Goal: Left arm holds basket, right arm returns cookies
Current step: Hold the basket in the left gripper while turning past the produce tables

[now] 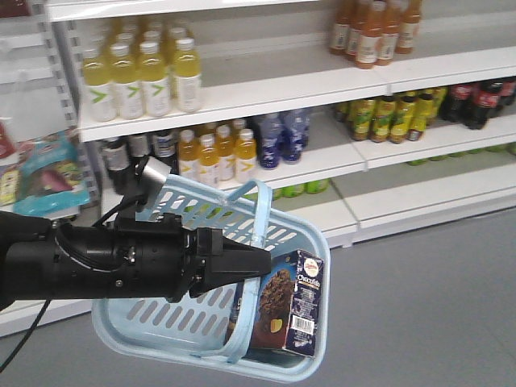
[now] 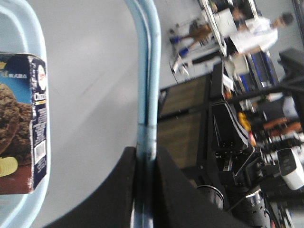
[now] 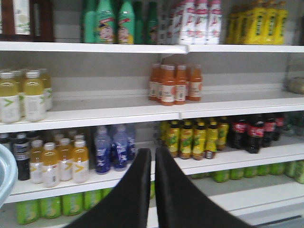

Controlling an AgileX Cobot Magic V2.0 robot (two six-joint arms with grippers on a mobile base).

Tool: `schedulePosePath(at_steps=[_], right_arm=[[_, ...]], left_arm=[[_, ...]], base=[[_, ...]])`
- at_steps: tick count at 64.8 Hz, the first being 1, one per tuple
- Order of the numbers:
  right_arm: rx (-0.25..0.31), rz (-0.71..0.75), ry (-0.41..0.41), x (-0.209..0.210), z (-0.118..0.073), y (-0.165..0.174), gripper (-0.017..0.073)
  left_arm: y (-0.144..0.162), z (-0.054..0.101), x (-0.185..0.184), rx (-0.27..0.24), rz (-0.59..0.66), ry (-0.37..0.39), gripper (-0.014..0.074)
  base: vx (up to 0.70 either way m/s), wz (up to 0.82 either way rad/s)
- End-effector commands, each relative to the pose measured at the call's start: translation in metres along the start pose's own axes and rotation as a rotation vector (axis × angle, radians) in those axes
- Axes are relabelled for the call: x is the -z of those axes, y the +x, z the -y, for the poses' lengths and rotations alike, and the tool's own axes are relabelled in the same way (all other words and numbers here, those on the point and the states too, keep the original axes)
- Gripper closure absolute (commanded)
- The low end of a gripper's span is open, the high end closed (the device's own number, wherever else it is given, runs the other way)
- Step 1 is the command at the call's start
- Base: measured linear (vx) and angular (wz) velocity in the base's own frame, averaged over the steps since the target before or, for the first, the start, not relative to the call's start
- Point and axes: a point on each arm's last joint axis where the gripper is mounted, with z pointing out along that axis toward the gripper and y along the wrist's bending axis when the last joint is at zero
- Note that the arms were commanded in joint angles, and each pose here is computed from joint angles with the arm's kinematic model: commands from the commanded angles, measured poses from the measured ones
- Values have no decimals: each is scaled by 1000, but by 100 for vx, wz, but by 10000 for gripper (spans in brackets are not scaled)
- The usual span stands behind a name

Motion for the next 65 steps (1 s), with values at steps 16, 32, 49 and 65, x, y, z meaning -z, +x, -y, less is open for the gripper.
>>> schedulePosePath(at_steps=[16,32,49,65], right_arm=[[9,72,-2,1,0,-2,570],[9,72,-2,1,0,-2,570],[9,72,-2,1,0,-2,570],[9,72,-2,1,0,-2,570]], left_arm=[[-7,26,6,-8,33,129,599],[-7,26,6,-8,33,129,599],[-7,26,6,-8,33,129,599],[-7,26,6,-8,33,129,599]], base=[[21,-91],[20,-81],[18,-74],[14,-83]])
